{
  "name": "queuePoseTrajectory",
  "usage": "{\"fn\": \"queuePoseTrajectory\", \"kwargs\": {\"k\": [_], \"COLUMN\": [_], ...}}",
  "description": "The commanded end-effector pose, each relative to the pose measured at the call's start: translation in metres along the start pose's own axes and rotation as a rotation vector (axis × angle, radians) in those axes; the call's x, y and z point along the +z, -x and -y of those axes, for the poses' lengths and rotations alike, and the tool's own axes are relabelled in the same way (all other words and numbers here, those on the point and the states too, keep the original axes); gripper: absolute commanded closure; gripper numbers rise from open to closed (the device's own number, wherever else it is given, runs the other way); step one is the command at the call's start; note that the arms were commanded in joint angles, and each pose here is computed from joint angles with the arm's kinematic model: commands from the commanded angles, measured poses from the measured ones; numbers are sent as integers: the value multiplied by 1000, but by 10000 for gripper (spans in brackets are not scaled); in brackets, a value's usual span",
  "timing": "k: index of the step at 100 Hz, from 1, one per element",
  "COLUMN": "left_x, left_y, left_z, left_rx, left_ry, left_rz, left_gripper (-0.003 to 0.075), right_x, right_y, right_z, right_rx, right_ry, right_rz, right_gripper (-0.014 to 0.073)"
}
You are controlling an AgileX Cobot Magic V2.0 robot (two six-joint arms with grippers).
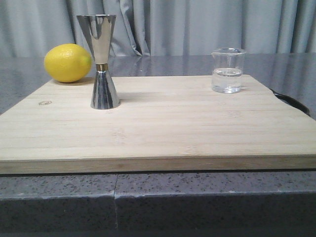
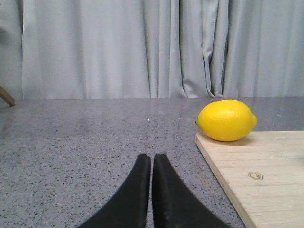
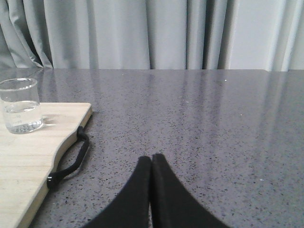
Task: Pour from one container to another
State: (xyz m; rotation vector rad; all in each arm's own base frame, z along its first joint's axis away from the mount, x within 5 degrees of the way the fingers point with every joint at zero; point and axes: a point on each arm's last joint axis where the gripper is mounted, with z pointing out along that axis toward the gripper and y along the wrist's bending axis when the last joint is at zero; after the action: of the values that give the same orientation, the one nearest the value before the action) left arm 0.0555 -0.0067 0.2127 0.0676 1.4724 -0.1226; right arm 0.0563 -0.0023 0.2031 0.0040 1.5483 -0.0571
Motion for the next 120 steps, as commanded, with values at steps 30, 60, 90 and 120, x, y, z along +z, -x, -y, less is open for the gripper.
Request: {"fn": "queuePoseTrajectory", "kwargs": {"k": [30,60,90,120], "left_x": [-2,-2,-2,-2], "left_y": [-5,-5,-4,-2], "left_z": [-1,-1,-1,-2], "left_rx": [-13,-13,-13,-131], "left_ry": [5,5,5,11], "left_rz": [61,61,68,85], "left_gripper": [739,739,739,739], "right_x": [-1,-1,-1,-3], "right_y": [-1,1,1,13], "right_z": [0,0,0,-1], "right_rx": [-12,-12,-12,-2], "right_ry": [-3,-2,-2,2], "right_rz": [74,94,98,226], "right_gripper": [668,668,668,668]}}
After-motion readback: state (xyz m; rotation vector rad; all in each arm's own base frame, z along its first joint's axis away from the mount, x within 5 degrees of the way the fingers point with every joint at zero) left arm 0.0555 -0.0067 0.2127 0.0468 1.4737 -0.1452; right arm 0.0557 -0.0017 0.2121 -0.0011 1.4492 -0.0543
